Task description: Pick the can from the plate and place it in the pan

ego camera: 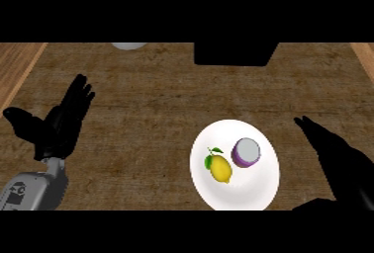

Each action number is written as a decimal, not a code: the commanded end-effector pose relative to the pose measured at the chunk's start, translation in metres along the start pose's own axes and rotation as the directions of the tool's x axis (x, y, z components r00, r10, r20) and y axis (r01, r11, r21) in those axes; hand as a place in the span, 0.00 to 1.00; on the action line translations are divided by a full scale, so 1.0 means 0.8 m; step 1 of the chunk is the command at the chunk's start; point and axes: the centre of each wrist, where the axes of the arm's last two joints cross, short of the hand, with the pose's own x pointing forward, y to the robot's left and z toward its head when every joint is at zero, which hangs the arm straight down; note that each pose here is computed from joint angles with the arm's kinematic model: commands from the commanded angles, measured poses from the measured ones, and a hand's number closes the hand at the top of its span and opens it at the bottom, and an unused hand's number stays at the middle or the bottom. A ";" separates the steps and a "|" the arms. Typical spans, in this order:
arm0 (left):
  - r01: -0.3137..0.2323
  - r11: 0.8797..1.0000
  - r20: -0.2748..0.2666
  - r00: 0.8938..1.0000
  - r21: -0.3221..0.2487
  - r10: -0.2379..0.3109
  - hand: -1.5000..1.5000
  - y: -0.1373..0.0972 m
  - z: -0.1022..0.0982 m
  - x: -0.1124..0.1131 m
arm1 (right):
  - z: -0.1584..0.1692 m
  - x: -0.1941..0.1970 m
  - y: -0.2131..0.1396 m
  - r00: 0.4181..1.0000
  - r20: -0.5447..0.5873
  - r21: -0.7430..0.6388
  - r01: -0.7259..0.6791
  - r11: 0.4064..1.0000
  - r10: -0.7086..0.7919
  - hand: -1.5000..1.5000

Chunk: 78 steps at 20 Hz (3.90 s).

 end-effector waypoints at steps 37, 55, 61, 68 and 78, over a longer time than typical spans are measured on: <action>0.000 1.000 0.001 1.000 0.020 0.000 0.50 0.020 0.018 0.000 | -0.092 0.126 0.102 0.931 -0.155 0.219 -0.292 0.931 0.329 0.00; -0.032 0.999 -0.001 0.999 0.039 0.032 0.50 0.018 0.008 -0.014 | -0.142 0.091 0.128 0.941 -0.153 0.268 -0.253 0.929 0.301 0.00; 0.000 0.999 0.016 1.000 0.035 -0.001 0.50 0.006 0.014 0.006 | -0.150 0.114 0.155 0.952 -0.046 0.249 -0.282 0.927 0.302 1.00; -0.019 0.999 -0.013 1.000 0.029 0.020 0.50 0.005 0.013 0.002 | -0.166 0.098 0.182 0.961 -0.028 0.219 -0.264 0.939 0.277 1.00; -0.005 0.998 -0.005 1.000 0.064 0.006 0.50 0.024 0.014 -0.003 | -0.073 -0.040 0.160 0.982 0.110 0.210 -0.176 0.962 0.156 1.00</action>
